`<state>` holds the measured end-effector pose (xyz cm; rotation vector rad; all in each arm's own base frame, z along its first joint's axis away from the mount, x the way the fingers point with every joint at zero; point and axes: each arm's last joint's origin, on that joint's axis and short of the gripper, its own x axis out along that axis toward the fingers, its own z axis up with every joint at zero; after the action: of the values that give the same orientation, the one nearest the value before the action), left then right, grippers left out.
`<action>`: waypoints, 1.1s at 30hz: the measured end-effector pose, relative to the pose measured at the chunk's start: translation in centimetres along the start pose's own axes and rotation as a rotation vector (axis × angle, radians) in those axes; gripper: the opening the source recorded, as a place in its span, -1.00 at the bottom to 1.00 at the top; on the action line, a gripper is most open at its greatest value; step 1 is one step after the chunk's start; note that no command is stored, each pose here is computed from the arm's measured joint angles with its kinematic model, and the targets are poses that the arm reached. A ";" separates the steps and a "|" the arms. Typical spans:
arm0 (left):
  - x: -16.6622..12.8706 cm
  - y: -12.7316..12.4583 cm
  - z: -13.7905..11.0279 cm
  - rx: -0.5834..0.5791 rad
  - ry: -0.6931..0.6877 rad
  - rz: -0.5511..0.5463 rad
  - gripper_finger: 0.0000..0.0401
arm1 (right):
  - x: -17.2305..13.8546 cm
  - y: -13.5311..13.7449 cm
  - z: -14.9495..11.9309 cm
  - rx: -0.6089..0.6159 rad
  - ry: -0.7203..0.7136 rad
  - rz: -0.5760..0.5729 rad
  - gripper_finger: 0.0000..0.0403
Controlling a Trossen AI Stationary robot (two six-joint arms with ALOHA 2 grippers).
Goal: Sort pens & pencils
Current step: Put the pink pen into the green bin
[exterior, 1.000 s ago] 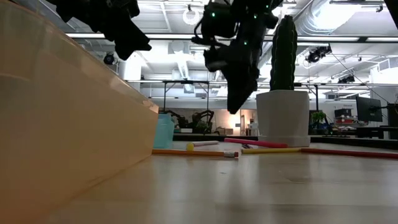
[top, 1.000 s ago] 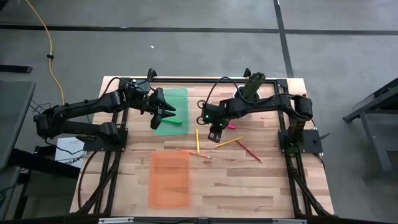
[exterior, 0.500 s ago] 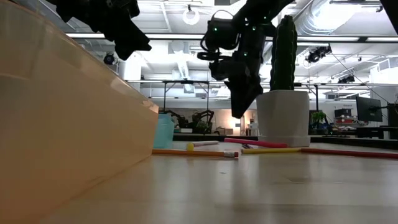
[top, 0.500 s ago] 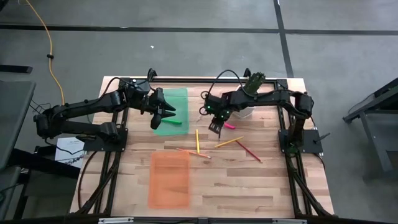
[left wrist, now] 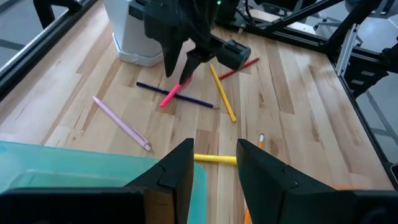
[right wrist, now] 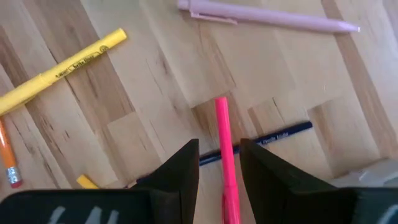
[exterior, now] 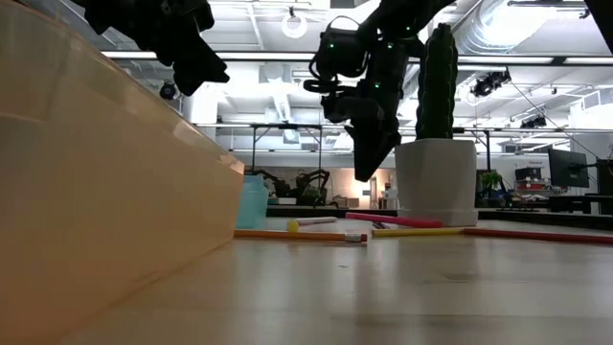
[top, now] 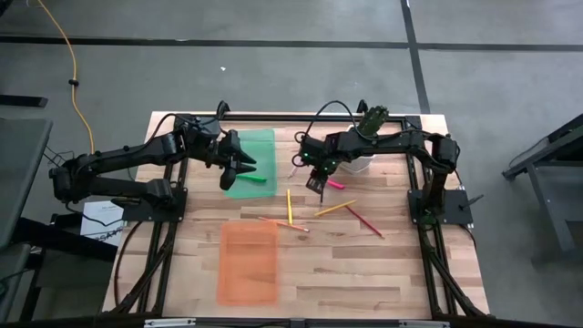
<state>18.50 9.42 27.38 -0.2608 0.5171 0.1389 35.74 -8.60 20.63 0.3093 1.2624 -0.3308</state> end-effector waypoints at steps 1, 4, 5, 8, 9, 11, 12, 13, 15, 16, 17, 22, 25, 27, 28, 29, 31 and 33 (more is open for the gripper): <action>0.0 0.0 -0.1 -0.005 0.005 0.001 -0.45 | 0.0 0.0 0.1 -0.010 -0.007 0.001 -0.46; 0.0 0.0 -0.1 -0.011 0.014 0.001 -0.45 | 0.0 0.0 0.2 -0.026 -0.018 0.004 -0.46; 0.0 0.0 -0.1 -0.013 0.014 0.001 -0.45 | 0.0 0.0 0.2 -0.030 -0.018 0.005 -0.46; 0.0 0.0 -0.2 -0.021 0.016 0.002 -0.45 | 0.0 0.0 0.2 -0.037 -0.019 0.010 -0.46; 0.0 0.0 -0.2 -0.021 0.016 0.002 -0.45 | 0.0 0.0 0.3 -0.043 -0.024 0.016 -0.46; 0.0 0.0 -0.2 -0.021 0.016 0.004 -0.45 | 0.0 0.0 0.4 -0.049 -0.034 0.032 -0.46; 0.0 0.0 -0.2 -0.021 0.016 0.004 -0.45 | 0.0 0.0 0.4 -0.049 -0.037 0.040 -0.46; 0.0 0.0 -0.2 -0.021 0.016 0.004 -0.45 | 0.0 0.0 0.5 -0.052 -0.039 0.048 -0.46; 0.0 0.0 -0.2 -0.021 0.016 0.004 -0.45 | 0.0 -0.1 0.6 -0.054 -0.048 0.050 -0.46; 0.0 0.0 -0.2 -0.022 0.016 0.004 -0.45 | 0.0 -0.2 0.6 -0.057 -0.051 0.051 -0.46; 0.0 0.0 -0.2 -0.025 0.016 0.004 -0.45 | 0.0 -0.3 0.6 -0.055 -0.053 0.050 -0.46; 0.0 0.0 -0.2 -0.029 0.016 0.004 -0.45 | 0.3 -1.0 0.7 -0.037 -0.039 0.043 -0.46; 0.0 0.0 -0.2 -0.029 0.016 0.004 -0.45 | 0.7 -1.0 0.7 -0.027 -0.026 0.061 -0.46; 0.0 0.0 -0.2 -0.029 0.016 0.004 -0.45 | 1.1 -0.9 0.7 -0.032 -0.010 0.071 -0.46; 0.0 0.0 -0.2 -0.029 0.016 0.004 -0.45 | 1.3 -0.8 0.7 -0.037 -0.011 0.076 -0.46; 0.0 0.0 -0.2 -0.030 0.018 0.003 -0.45 | 1.6 -0.8 0.7 -0.041 -0.004 0.077 -0.46; 0.0 0.0 -0.2 -0.030 0.019 0.004 -0.45 | 2.1 -0.6 0.7 -0.047 0.005 0.078 -0.46; 0.0 0.0 -0.2 -0.032 0.023 0.005 -0.45 | 2.5 -0.5 0.8 -0.051 0.009 0.081 -0.46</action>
<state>18.38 9.37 27.19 -0.2925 0.5384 0.1491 36.87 -9.60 18.36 0.3180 1.2612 -0.2281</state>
